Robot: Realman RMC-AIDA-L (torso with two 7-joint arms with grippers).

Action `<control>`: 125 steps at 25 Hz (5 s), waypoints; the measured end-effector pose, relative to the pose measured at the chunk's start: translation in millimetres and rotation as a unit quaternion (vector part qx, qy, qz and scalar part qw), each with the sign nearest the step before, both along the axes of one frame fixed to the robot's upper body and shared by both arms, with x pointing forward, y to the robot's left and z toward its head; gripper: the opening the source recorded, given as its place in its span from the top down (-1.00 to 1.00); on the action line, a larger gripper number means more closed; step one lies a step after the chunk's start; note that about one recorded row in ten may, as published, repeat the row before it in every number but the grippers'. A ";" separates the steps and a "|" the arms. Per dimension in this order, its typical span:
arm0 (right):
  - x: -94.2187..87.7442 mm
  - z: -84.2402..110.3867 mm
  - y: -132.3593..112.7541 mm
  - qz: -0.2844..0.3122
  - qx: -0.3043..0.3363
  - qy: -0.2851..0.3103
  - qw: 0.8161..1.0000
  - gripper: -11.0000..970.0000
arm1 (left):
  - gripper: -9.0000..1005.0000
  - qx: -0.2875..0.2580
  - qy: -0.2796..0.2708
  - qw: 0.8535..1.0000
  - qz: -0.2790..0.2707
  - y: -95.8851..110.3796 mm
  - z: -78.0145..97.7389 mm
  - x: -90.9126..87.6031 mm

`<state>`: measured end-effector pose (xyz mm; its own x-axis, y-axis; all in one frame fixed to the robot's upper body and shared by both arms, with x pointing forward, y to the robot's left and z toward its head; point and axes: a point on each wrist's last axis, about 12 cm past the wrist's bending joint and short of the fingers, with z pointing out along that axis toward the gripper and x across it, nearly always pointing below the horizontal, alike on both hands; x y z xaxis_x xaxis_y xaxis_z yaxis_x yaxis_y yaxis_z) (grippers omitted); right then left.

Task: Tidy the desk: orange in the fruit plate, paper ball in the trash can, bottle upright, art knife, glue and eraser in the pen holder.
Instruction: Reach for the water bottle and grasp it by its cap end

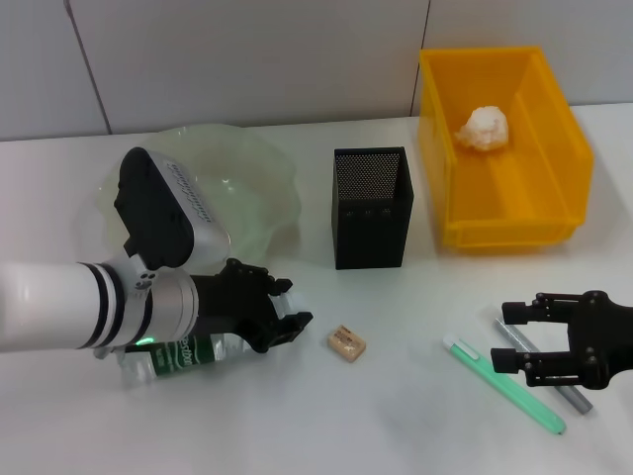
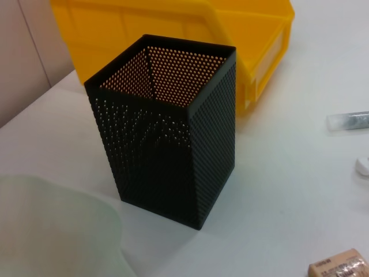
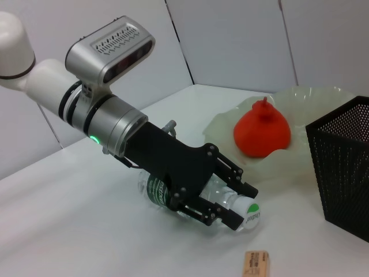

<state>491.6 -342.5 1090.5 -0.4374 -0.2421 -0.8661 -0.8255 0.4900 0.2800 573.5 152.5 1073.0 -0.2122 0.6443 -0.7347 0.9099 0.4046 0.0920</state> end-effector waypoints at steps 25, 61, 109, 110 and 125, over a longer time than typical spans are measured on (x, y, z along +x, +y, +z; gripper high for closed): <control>2.5 1.4 0.2 -0.003 0.000 -0.004 1.000 -0.56 | 0.15 -0.043 -0.051 0.998 0.004 3.7 30.0 -13.0; 10.9 2.7 7.7 0.002 0.002 -0.005 1.000 -0.56 | 0.36 0.011 -0.028 0.999 -0.021 -3.1 0.6 -13.2; 10.9 2.0 9.8 0.006 0.004 -0.005 1.000 -0.56 | -0.40 0.034 -0.042 0.998 -0.012 3.0 -3.9 -11.9; 10.9 2.0 9.9 0.006 0.004 -0.005 1.000 -0.56 | -0.39 0.034 -0.043 0.998 -0.011 3.0 -3.5 -11.6; 10.1 1.2 9.8 0.006 0.004 -0.004 1.000 -0.56 | -0.39 0.031 -0.045 0.998 -0.019 1.8 1.6 -11.5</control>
<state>501.7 -332.7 1091.7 -0.4282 -0.2399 -0.8712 -0.8331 0.4784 0.2777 562.0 154.4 1074.6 -0.1211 0.6957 -0.7080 0.9113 0.3608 0.1987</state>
